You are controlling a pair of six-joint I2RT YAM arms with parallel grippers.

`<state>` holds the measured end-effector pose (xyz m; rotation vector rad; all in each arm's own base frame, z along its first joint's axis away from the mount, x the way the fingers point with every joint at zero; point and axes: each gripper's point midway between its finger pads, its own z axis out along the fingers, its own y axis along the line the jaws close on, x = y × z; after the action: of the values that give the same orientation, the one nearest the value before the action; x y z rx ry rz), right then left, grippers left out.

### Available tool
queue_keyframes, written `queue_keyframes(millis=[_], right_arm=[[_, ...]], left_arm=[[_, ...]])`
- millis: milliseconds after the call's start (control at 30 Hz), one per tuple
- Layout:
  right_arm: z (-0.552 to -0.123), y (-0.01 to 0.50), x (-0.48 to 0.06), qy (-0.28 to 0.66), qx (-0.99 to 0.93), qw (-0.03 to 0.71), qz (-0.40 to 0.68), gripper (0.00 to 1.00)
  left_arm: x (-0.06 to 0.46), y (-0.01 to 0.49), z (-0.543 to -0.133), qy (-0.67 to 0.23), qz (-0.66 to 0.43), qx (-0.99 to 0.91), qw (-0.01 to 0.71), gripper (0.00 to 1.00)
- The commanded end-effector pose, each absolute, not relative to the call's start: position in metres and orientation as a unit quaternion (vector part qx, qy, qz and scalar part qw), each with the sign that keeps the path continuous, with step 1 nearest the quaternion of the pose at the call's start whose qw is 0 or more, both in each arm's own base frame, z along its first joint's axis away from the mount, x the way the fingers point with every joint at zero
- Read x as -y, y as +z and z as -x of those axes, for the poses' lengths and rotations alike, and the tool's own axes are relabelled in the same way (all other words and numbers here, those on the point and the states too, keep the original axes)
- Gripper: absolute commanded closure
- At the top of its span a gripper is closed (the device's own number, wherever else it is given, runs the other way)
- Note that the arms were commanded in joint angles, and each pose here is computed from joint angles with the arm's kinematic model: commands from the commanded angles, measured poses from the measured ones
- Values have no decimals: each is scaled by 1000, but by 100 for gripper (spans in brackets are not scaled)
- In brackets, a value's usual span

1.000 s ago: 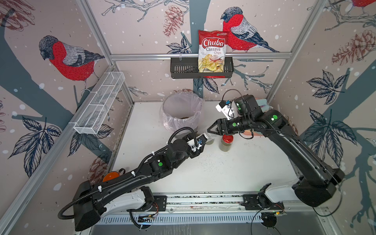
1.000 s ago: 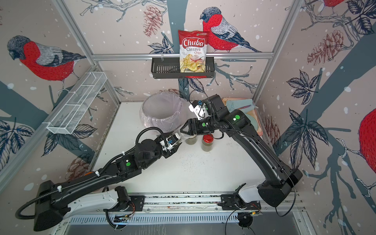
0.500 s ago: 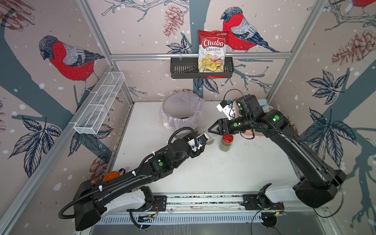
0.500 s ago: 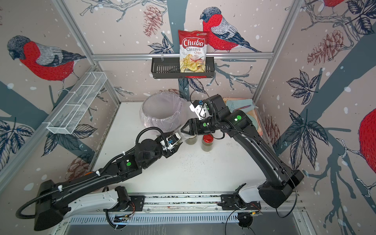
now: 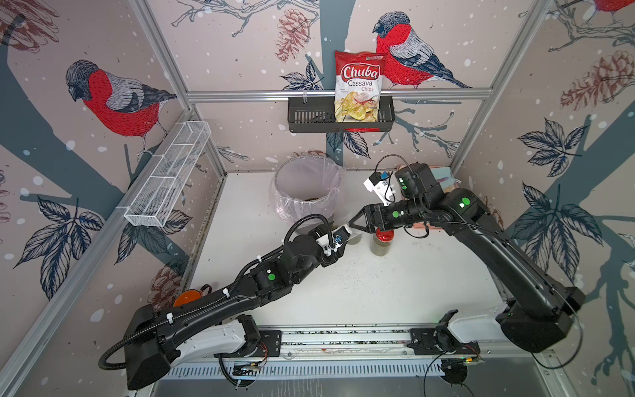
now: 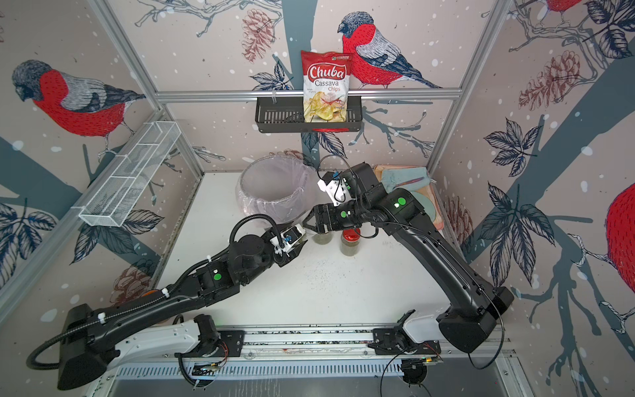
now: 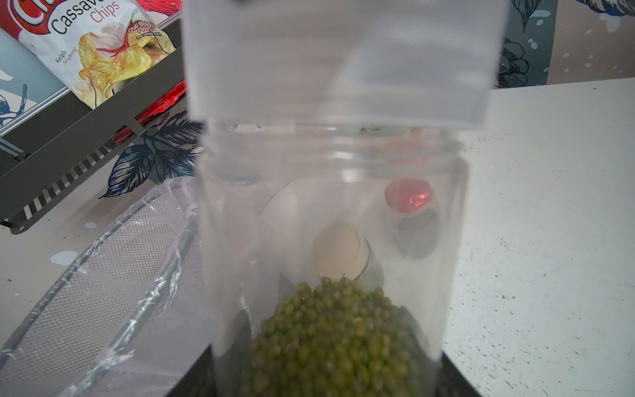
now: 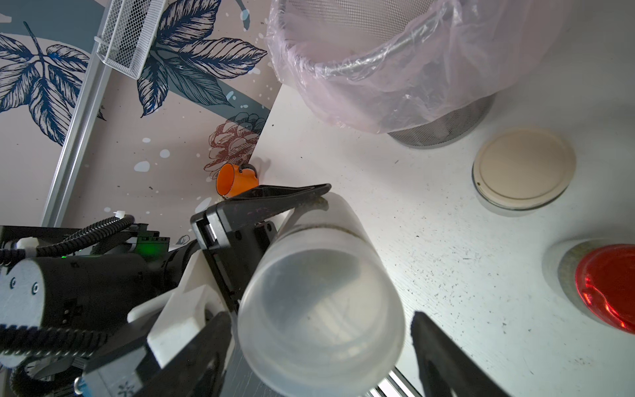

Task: Empty moldy mung beans from jars
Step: Open the lid of the jar.

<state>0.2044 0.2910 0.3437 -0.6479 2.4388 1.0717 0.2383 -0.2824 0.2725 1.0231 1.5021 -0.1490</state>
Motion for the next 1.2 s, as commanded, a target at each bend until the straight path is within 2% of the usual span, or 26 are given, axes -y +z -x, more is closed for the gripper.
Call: queue_keyframes(millis=[0,633,1167], right_arm=[[-208,348,-292,382,-869,213,233,18],[-209,334,-279,349,-886,214,217,17],[-209,352,-296,384,-865,222,234,16]], left_arm=[[282,288,-241,-70,-426,-644,632,100],[278,297,-240,-70,-417,-640,642,100],[280,299,-240,-72,-418,-636,645,100]])
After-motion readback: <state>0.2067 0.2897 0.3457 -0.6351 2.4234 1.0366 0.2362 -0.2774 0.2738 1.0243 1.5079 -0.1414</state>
